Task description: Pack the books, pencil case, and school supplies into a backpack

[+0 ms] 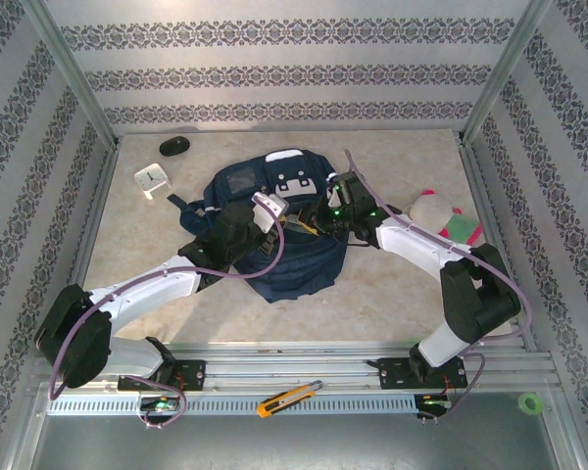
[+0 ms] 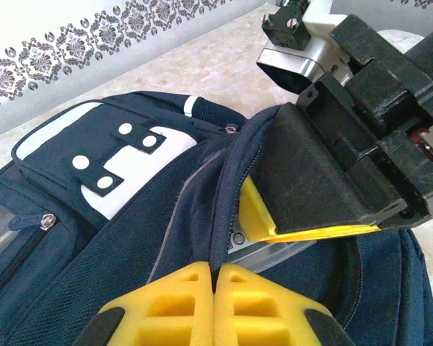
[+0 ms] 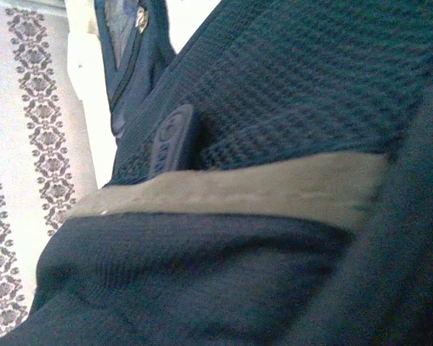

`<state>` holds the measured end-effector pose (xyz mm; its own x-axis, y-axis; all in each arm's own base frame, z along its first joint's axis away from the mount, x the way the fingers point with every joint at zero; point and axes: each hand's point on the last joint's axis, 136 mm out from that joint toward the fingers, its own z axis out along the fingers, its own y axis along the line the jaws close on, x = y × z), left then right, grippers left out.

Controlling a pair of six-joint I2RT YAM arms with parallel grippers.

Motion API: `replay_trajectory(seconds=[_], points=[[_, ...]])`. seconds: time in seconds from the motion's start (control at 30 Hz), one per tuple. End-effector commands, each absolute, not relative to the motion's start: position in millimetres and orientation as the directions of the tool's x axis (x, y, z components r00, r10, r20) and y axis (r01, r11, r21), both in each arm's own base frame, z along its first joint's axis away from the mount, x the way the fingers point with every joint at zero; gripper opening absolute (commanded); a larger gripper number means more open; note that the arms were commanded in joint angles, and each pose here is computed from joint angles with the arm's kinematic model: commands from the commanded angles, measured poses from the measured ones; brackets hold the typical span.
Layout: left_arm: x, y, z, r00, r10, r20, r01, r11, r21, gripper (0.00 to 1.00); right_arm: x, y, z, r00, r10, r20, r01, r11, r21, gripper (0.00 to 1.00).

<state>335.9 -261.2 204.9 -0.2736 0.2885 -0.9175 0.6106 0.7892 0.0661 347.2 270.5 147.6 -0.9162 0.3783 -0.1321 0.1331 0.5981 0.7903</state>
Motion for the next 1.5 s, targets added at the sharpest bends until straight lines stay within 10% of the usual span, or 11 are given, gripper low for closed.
replay_trajectory(seconds=[0.0,0.13,0.3,0.37,0.67,1.07,1.37,1.47], points=[[335.9,-270.9,257.3,-0.184,0.151,-0.971,0.625,0.781,0.003,0.10,355.8,267.3,189.6,-0.883,0.395,-0.253,0.011,0.557,0.831,0.37],[335.7,-266.5,249.4,-0.267,0.131,-0.955,0.623,0.779,-0.067,0.26,327.0,239.4,196.9,-0.857,0.374,-0.355,-0.057,0.615,0.787,0.52],[332.7,-238.4,238.9,-0.381,0.163,-0.910,0.656,0.741,-0.142,0.89,299.4,222.8,202.5,-0.850,0.308,-0.428,-0.136,0.655,0.743,0.58],[328.4,-215.2,232.2,-0.409,0.233,-0.882,0.695,0.706,-0.136,1.00,292.2,226.1,204.8,-0.853,0.263,-0.452,-0.181,0.663,0.726,0.59],[263.2,-173.1,162.2,0.135,0.804,-0.579,0.931,0.097,0.353,0.97,274.1,252.2,201.6,-0.802,0.079,-0.592,-0.382,0.694,0.610,0.60],[318.0,-176.9,120.3,0.254,0.846,-0.470,0.853,0.033,0.521,0.88,278.2,228.3,156.9,-0.866,0.210,-0.453,-0.171,0.728,0.664,0.60],[339.2,-192.4,124.9,0.245,0.802,-0.545,0.839,0.106,0.534,0.51,274.9,200.6,115.6,-0.884,0.306,-0.353,-0.012,0.740,0.672,0.60],[335.5,-193.6,129.9,0.210,0.798,-0.565,0.866,0.117,0.486,0.19,282.8,197.3,106.1,-0.880,0.322,-0.350,0.004,0.742,0.670,0.60]])
